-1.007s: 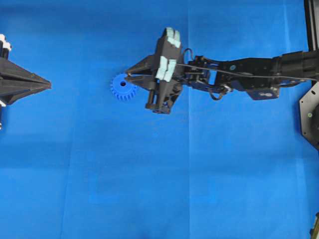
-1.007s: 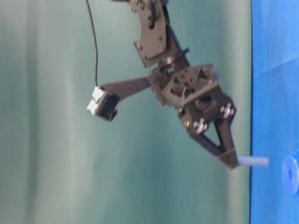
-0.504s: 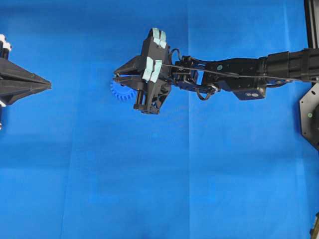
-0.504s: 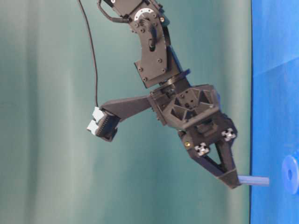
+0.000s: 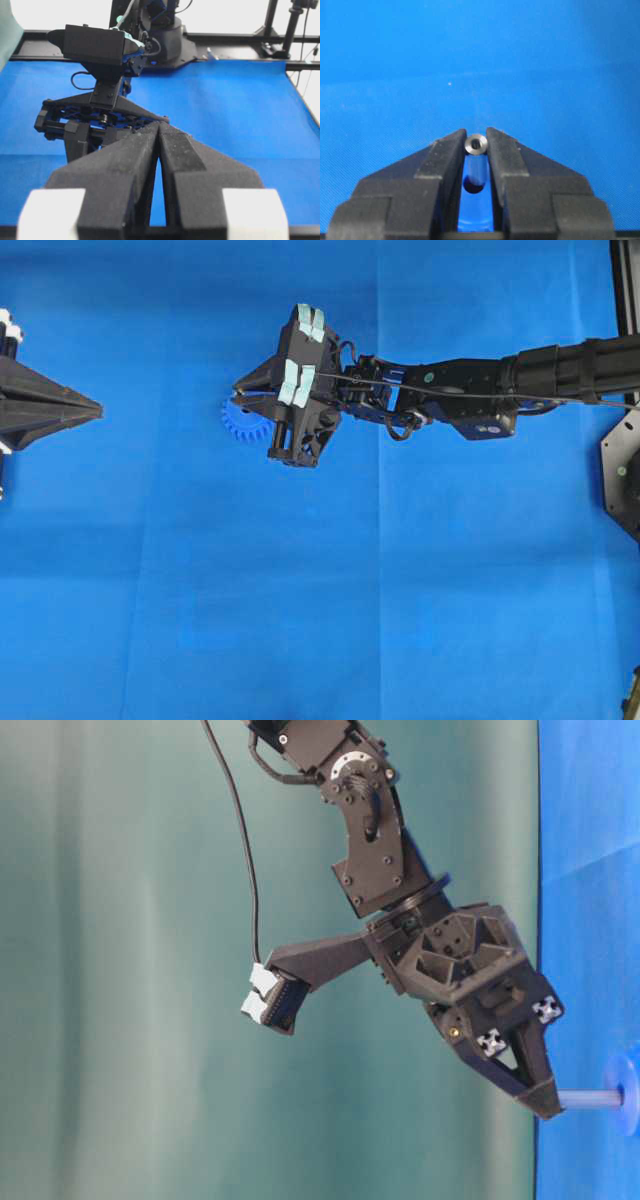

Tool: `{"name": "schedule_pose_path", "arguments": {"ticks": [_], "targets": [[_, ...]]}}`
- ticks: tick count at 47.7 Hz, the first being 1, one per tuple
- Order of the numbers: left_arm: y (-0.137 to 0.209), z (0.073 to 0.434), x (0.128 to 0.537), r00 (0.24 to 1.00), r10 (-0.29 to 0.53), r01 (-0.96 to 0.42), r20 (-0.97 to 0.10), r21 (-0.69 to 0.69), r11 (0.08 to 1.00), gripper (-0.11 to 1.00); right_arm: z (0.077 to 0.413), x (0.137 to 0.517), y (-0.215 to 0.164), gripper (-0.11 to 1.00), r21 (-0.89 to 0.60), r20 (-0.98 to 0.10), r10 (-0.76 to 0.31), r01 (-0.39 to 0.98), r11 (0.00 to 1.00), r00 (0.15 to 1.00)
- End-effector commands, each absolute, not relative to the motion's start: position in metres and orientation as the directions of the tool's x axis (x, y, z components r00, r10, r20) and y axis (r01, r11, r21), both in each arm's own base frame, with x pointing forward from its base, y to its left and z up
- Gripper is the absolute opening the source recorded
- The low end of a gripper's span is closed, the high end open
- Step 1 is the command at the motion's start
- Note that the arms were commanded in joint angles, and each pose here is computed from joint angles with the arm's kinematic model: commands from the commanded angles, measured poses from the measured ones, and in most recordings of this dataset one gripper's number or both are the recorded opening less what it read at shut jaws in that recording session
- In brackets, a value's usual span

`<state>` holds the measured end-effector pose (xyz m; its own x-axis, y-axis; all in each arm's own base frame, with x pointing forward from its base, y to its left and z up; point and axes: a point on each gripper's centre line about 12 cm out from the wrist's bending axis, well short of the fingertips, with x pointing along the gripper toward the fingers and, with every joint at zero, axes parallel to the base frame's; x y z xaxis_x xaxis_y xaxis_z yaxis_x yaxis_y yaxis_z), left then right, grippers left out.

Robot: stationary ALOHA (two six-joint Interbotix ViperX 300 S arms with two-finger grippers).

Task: Insert the shaft placed at a random location into the center hole of the small gear at another random location.
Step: 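Align the shaft above the blue gear's center hole with the right gripper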

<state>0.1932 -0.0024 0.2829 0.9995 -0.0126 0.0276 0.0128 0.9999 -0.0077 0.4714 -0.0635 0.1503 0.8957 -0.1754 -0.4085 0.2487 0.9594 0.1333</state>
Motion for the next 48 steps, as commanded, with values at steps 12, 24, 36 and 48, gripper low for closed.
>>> {"name": "schedule_pose_path", "arguments": {"ticks": [12, 24, 36, 48], "targets": [[-0.003, 0.287, 0.194, 0.999, -0.016, 0.016, 0.043, -0.008, 1.0, 0.0, 0.179, 0.473, -0.063, 0.03, 0.13, -0.345, -0.178, 0.235, 0.963, 0.922], [-0.003, 0.287, 0.194, 0.999, -0.016, 0.017, 0.043, -0.023, 1.0, 0.0, 0.208, 0.465, -0.062, 0.03, 0.126, -0.294, -0.179, 0.223, 0.967, 0.939], [-0.003, 0.286, 0.194, 0.999, -0.016, 0.017, 0.037, -0.025, 1.0, 0.0, 0.211, 0.463, -0.061, 0.03, 0.107, -0.288, -0.178, 0.216, 0.97, 0.941], [-0.003, 0.286, 0.194, 0.999, -0.016, 0.017, 0.037, -0.023, 1.0, 0.0, 0.184, 0.469, -0.062, 0.03, 0.106, -0.338, -0.178, 0.225, 0.968, 0.924]]}}
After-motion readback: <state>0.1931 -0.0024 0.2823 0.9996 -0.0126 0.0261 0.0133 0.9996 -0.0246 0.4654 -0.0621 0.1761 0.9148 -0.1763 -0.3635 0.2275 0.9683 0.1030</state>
